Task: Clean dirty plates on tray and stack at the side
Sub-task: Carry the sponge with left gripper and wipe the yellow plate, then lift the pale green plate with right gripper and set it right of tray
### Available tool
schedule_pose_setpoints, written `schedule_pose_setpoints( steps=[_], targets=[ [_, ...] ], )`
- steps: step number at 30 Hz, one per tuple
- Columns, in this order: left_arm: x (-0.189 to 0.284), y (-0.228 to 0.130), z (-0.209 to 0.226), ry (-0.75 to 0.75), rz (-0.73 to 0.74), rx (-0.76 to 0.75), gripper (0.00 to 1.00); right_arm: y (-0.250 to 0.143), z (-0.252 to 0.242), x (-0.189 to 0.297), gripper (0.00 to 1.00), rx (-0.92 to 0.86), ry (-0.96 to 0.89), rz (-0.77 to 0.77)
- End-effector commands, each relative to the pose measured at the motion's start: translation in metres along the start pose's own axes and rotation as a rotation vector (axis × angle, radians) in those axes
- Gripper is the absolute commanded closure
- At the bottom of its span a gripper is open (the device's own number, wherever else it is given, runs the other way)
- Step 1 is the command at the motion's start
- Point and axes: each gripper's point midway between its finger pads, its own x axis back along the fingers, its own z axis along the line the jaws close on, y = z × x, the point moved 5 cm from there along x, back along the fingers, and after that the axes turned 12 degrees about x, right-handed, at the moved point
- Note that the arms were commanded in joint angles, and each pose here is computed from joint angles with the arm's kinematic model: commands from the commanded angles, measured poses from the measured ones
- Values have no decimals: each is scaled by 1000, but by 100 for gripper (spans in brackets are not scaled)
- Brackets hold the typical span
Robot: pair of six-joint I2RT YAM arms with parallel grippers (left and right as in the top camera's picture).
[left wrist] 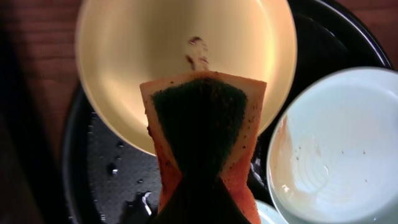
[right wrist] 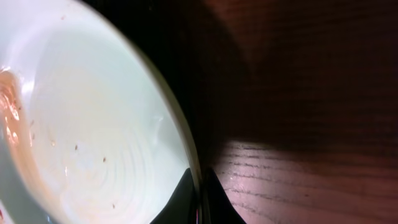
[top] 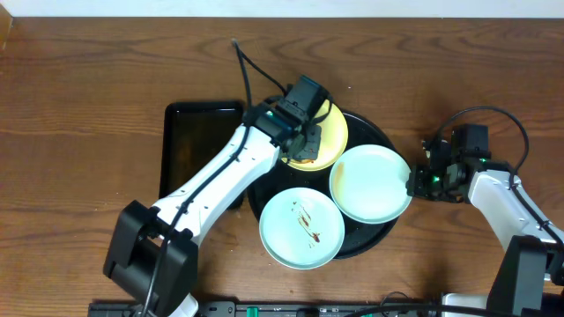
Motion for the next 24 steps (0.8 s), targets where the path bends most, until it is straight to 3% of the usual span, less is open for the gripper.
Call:
schedule_pose_setpoints(
  steps=[1,6,15,19,24],
  targets=[
    [22,10,5,-15,-56,29,93,-2,-6,-1,99,-22,-25,5],
    [36,16,17,-15,-78,57,93,19,-7,23,99,0,-92,-66],
    [59,30,45,-4,-125,134,93,42,-10,103,99,93,-433,-282],
    [60,35,63,25,-118,178,92,43,3,117,99,181,-669,-298],
    [61,38,79,50,-110,215,93,45,32,120,99,308,-819,-325]
  ],
)
